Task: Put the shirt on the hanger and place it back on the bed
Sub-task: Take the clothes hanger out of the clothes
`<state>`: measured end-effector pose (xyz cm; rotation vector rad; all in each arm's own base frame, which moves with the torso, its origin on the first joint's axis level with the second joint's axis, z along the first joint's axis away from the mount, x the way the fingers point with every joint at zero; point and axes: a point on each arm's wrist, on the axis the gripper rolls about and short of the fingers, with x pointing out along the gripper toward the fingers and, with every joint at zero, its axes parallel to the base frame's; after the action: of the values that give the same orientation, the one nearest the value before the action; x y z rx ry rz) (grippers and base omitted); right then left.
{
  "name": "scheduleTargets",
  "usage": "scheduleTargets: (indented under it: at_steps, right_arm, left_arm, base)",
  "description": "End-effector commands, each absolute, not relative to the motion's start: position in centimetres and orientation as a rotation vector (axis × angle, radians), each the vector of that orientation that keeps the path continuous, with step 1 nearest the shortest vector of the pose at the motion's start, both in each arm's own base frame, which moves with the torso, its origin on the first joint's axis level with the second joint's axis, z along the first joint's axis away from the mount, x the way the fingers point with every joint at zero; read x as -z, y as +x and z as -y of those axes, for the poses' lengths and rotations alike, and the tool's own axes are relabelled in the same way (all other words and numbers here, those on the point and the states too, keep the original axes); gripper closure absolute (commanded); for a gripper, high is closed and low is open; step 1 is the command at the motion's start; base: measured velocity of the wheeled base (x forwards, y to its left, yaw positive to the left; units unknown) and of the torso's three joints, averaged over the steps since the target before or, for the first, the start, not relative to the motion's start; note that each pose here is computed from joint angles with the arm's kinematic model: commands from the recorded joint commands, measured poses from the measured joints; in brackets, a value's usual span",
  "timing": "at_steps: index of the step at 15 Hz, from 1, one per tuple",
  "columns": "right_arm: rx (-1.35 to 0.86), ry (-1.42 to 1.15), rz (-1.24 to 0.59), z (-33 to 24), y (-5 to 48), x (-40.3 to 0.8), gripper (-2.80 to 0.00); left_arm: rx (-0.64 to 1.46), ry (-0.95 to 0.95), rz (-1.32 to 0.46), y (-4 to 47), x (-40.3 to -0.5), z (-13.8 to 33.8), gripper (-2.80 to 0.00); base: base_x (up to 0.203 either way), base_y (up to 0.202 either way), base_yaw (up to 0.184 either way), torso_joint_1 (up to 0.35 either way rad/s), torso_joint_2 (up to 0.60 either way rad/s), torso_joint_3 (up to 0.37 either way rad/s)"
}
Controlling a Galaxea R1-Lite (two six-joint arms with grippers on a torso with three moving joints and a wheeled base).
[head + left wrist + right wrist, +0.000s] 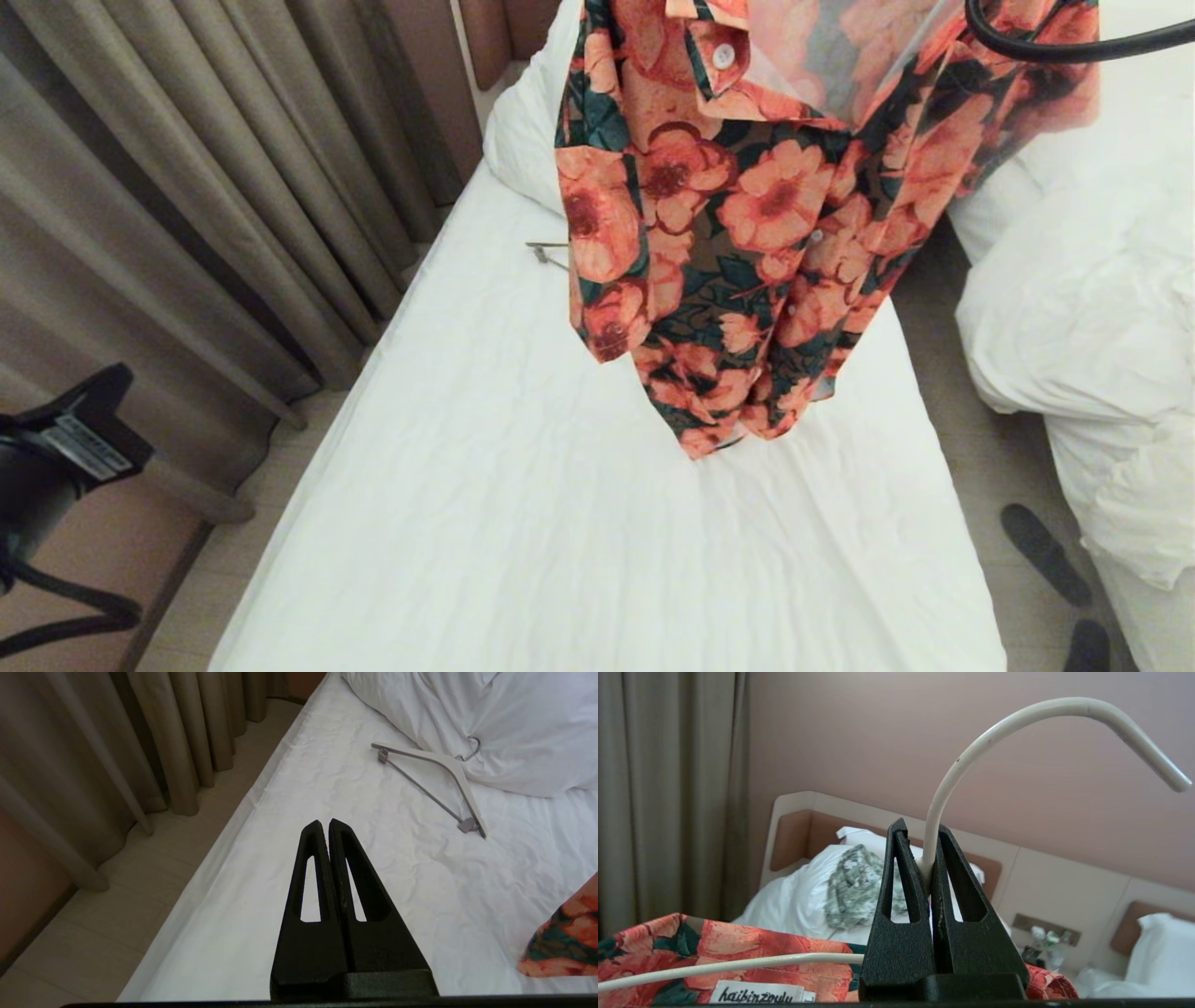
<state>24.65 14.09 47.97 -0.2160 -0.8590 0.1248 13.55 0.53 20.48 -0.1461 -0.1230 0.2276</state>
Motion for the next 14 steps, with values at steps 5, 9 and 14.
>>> scheduleTargets:
  at_steps: [5, 9, 14]
  right_arm:
    - [-0.019, -0.239, 0.852, -13.8, 24.4, -48.2, 0.00]
    - [0.024, -0.246, 0.829, -13.7, 24.6, -48.1, 0.00]
    - [0.043, -0.239, 0.784, -14.0, 24.9, -47.7, 0.00]
  left_arm:
    - [-0.270, -0.152, 0.218, 11.8, -22.5, -1.1, 0.00]
    - [-0.267, -0.155, 0.255, 10.5, -22.9, -1.0, 0.00]
    - [-0.223, -0.147, 0.245, 10.8, -23.2, -0.9, 0.00]
  base:
    - [0.000, 0.000, 0.000, 0.000, 0.00, 0.000]
    - [0.000, 0.000, 0.000, 0.000, 0.00, 0.000]
    - [0.000, 0.000, 0.000, 0.000, 0.00, 0.000]
